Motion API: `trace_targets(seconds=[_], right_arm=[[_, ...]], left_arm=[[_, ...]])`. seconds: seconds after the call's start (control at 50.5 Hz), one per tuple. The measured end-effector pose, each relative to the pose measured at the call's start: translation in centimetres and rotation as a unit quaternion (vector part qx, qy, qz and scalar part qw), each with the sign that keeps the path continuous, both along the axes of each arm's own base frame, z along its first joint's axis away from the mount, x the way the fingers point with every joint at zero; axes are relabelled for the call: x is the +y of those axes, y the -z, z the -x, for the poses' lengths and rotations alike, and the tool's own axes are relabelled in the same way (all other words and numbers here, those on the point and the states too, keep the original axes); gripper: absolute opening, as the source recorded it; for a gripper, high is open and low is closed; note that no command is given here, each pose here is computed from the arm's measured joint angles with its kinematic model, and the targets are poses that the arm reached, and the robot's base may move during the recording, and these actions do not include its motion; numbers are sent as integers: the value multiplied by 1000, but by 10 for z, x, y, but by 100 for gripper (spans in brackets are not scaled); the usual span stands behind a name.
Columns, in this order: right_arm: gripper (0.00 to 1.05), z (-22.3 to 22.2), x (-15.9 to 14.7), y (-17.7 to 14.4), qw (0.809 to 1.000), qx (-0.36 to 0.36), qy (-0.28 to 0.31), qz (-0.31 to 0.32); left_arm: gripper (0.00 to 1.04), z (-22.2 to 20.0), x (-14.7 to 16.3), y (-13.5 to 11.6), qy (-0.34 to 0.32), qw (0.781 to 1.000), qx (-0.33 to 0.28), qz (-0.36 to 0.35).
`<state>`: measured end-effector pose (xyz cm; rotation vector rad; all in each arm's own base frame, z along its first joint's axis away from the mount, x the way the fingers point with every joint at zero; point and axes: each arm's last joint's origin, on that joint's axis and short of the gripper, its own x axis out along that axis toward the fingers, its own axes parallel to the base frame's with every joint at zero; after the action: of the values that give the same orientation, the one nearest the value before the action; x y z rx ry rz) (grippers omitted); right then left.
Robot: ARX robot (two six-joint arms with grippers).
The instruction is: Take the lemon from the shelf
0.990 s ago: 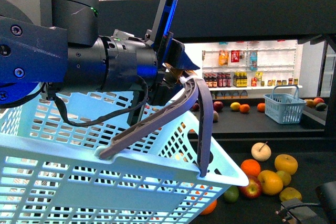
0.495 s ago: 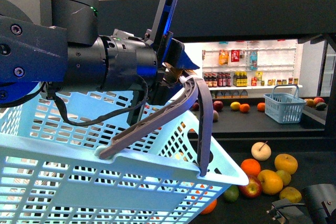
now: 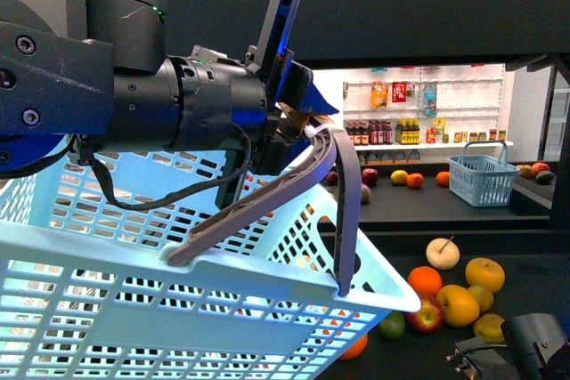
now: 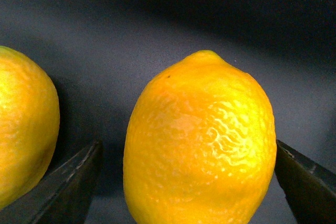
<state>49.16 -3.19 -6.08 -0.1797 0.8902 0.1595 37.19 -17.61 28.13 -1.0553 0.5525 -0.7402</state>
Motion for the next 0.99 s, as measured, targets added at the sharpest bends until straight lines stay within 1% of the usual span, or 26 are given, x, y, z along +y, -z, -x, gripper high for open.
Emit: trace_targets(seconds=[0.079,0.099,0.238,0.337,0.416,0.515,0.555,0.614,0.654,0.733,0.812,0.832,0.891,0.99], right_arm=[[72,0,0,0,1000,3,1,-1],[71,0,0,0,1000,3,2,-1],[67,0,-4,-3,1000,2,14,-6],[66,2,-12,-16,999,-13,27,-16],[65,3,-19,-32,999,-33,35,-23],[65,2,-32,-71,995,-75,48,-42],[65,1,-38,-94,992,-98,52,-55],[65,0,-43,-118,989,-121,55,-69],[65,-1,-47,-144,984,-146,57,-84],[65,0,-51,-182,976,-179,56,-108],[65,3,-47,-224,967,-208,47,-138],[65,4,-46,-229,966,-211,44,-144],[65,8,-36,-257,958,-227,27,-173],[65,15,-15,-286,948,-232,-5,-216]], left_arm=[[10,0,0,0,0,1000,0,0],[10,0,0,0,0,1000,0,0],[10,0,0,0,0,1000,0,0],[10,0,0,0,0,1000,0,0],[10,0,0,0,0,1000,0,0],[10,0,0,0,0,1000,0,0],[10,0,0,0,0,1000,0,0],[10,0,0,0,0,1000,0,0],[10,0,0,0,0,1000,0,0],[10,0,0,0,0,1000,0,0],[10,0,0,0,0,1000,0,0],[10,0,0,0,0,1000,0,0],[10,0,0,0,0,1000,0,0],[10,0,0,0,0,1000,0,0]])
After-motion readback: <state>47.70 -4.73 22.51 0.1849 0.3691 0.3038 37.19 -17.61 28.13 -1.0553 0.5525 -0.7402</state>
